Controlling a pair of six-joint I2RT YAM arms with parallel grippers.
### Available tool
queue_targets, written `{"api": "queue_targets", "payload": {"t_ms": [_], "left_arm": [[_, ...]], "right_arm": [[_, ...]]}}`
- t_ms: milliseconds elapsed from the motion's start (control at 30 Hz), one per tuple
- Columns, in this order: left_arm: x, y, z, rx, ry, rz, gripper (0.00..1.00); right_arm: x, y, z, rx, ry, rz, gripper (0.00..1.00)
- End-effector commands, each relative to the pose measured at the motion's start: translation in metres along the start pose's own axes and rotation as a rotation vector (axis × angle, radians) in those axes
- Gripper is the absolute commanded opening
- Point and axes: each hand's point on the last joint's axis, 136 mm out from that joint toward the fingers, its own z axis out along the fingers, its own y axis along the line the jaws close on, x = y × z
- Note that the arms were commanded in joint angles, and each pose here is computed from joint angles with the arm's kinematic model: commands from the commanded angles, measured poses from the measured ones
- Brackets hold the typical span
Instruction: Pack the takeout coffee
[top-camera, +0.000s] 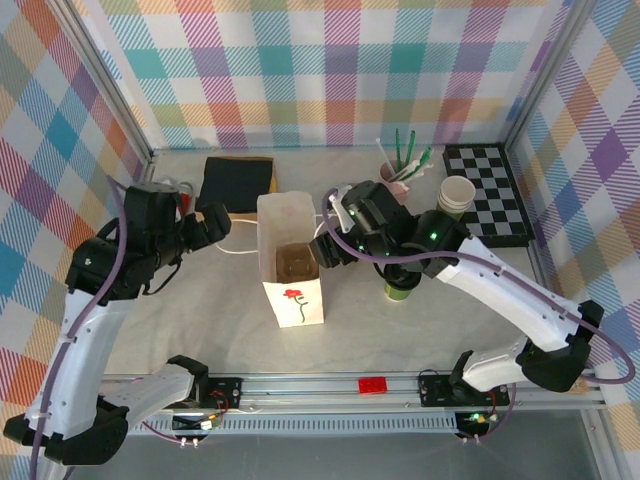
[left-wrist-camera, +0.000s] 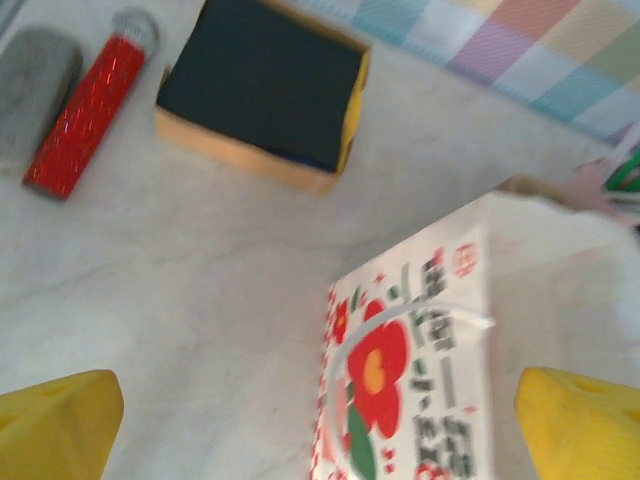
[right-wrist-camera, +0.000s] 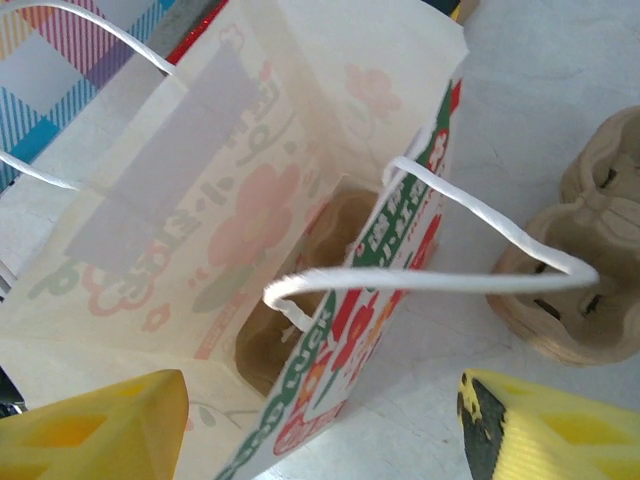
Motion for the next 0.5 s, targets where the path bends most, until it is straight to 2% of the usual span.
{"api": "queue_targets", "payload": {"t_ms": [0, 133, 267, 400, 467], "left_arm": [[0.017, -0.011, 0.013, 0.084, 0.074, 0.008, 1.00], [0.022, -0.017, 0.024, 0.113, 0.089, -0.004, 0.95], [0.024, -0.018, 0.032, 0.113, 0.103, -0.008, 0.74], [0.027, -0.019, 0.039, 0.118, 0.110, -0.011, 0.51], [0.028, -0.019, 0.041, 0.114, 0.114, -0.009, 0.43]], "right_arm": [[-0.014, 0.007, 0.010, -0.015, -0.038, 0.021, 0.72], [-0.023, 0.006, 0.021, -0.004, -0.056, 0.031, 0.69], [-0.031, 0.000, 0.024, 0.014, -0.083, 0.043, 0.53], [-0.033, -0.009, 0.023, 0.033, -0.089, 0.054, 0.28], [-0.032, -0.014, 0.021, 0.046, -0.092, 0.055, 0.15]]}}
